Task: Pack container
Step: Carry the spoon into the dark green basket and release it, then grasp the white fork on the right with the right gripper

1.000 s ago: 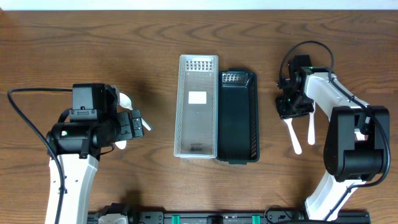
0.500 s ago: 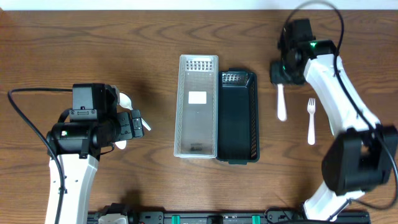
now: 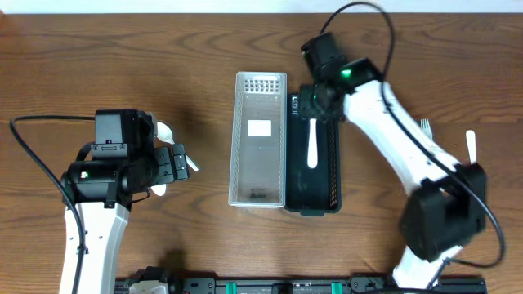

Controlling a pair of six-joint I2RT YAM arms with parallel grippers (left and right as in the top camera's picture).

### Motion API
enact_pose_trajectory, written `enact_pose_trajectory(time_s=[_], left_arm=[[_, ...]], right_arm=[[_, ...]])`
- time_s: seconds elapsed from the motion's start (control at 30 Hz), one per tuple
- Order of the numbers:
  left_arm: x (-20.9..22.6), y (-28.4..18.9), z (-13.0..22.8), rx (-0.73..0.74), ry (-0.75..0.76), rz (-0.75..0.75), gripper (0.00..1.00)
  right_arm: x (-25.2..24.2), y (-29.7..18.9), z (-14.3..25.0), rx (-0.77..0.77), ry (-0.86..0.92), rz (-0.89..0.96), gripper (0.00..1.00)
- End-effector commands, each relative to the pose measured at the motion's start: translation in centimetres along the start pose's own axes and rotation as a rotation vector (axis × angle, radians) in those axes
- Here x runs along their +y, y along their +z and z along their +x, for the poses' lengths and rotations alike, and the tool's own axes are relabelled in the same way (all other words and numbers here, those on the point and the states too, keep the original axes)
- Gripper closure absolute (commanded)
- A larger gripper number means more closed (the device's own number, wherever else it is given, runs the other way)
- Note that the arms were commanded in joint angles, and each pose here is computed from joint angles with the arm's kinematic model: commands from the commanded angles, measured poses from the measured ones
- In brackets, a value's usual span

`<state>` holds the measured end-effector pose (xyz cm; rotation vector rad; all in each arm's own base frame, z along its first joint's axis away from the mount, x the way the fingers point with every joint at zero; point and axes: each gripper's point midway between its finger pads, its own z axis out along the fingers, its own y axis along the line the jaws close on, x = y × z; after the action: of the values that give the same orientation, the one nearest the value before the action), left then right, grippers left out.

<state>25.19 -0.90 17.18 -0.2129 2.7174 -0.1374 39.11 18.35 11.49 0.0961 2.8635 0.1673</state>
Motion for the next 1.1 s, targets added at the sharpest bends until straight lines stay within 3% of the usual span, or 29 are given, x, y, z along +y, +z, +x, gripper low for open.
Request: enact_pose_trajectory(time_s=[0.0, 0.1, 0.27, 0.37, 0.47, 0.6, 0.77, 0.9, 1.07], left_arm=[[0.1, -0.5, -0.7, -0.023, 0.005, -0.007, 0.02], [0.1, -0.5, -0.7, -0.022, 0.006, -0.007, 0.02], [0.1, -0.5, -0.7, -0.023, 0.006, -0.007, 0.02], [0.1, -0.5, -0.7, -0.023, 0.006, -0.007, 0.02], [0.1, -0.5, -0.7, -0.023, 0.006, -0.007, 0.02], [0.1, -0.5, -0.7, -0.023, 0.006, -0.007, 0.02], [0.1, -0.5, -0.7, -0.023, 0.006, -0.007, 0.02], [0.1, -0.5, -0.7, -0.023, 0.006, -0.007, 0.02], [0.1, -0.5, -0.7, -0.023, 0.006, -0.007, 0.02]], right_arm=[[-0.4, 2.5, 1.8, 0.074, 0.013, 0.055, 0.99], [-0.7, 3.4, 2.5, 0.111, -0.001, 0.075, 0.93], [-0.5, 3.3, 2.1, 0.096, -0.049, 0.064, 0.61], [-0.2, 2.6, 1.3, 0.070, -0.077, 0.049, 0.55], [-0.3, 0.3, -0.7, 0.005, -0.103, 0.026, 0.30], [-2.3, -5.2, -4.2, -0.125, -0.090, 0.013, 0.21], [-9.8, -11.4, -6.1, -0.239, 0.026, 0.103, 0.08], [-16.7, -12.1, -4.7, -0.157, 0.047, 0.190, 0.06], [-22.8, -7.9, -1.0, 0.023, 0.111, 0.253, 0.04]])
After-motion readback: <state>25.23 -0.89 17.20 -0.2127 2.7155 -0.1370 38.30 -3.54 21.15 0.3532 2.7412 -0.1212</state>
